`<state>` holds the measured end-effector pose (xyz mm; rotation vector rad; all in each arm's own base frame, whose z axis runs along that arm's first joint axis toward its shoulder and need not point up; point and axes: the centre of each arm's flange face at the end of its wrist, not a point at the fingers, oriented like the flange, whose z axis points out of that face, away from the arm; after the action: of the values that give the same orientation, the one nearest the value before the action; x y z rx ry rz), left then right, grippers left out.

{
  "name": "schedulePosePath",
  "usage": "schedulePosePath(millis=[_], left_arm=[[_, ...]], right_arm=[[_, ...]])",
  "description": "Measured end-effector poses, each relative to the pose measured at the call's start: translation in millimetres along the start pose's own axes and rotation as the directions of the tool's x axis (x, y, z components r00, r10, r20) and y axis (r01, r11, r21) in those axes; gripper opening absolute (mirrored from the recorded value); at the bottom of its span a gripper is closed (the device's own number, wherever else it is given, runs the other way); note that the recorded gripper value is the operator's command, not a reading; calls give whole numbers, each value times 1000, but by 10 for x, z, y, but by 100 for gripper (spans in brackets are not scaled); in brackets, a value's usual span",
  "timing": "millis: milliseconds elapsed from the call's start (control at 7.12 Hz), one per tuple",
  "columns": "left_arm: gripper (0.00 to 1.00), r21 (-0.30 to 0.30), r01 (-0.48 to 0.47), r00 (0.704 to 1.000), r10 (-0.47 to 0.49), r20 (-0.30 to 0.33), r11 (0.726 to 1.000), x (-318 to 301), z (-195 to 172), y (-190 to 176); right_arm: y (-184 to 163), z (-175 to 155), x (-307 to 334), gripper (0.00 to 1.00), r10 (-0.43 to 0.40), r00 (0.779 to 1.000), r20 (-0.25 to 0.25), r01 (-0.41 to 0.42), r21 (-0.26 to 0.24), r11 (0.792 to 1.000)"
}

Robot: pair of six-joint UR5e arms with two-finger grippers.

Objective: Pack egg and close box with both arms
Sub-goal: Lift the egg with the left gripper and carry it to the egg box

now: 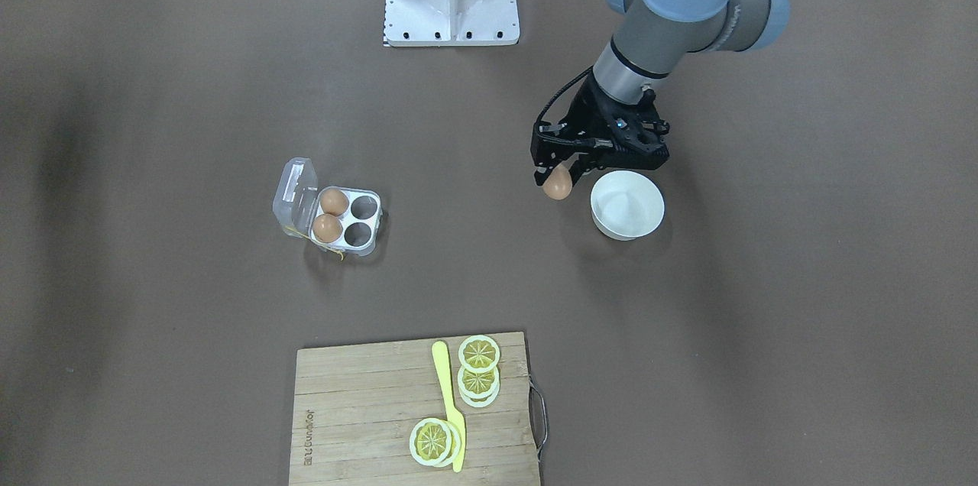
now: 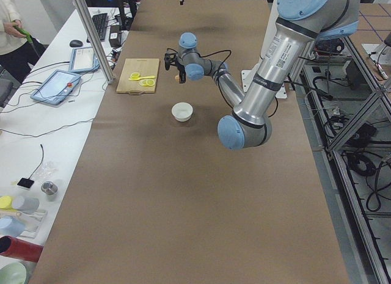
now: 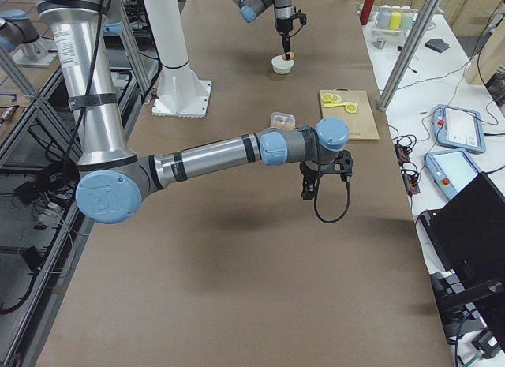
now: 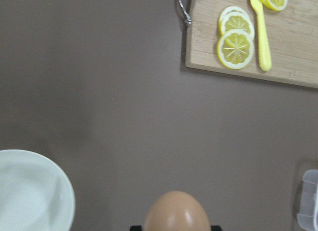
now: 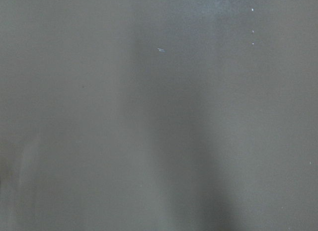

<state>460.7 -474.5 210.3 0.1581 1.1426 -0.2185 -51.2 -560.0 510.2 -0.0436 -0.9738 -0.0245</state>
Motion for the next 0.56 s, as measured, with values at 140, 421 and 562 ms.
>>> schedulePosePath(millis=[140,421,562], left_arm=[[0,48,15,999,-14,-32,999,347,284,239],[0,152,39,993,-22,-113,988,960,679,628],[0,195,46,989,-17,-147,980,1274,794,701]], right_arm=[[-6,47,-60,100,5,1000,4,-5,1,1000],[-9,126,-163,100,25,1000,12,-25,9,1000],[-3,154,-191,100,29,999,14,-29,7,1000]])
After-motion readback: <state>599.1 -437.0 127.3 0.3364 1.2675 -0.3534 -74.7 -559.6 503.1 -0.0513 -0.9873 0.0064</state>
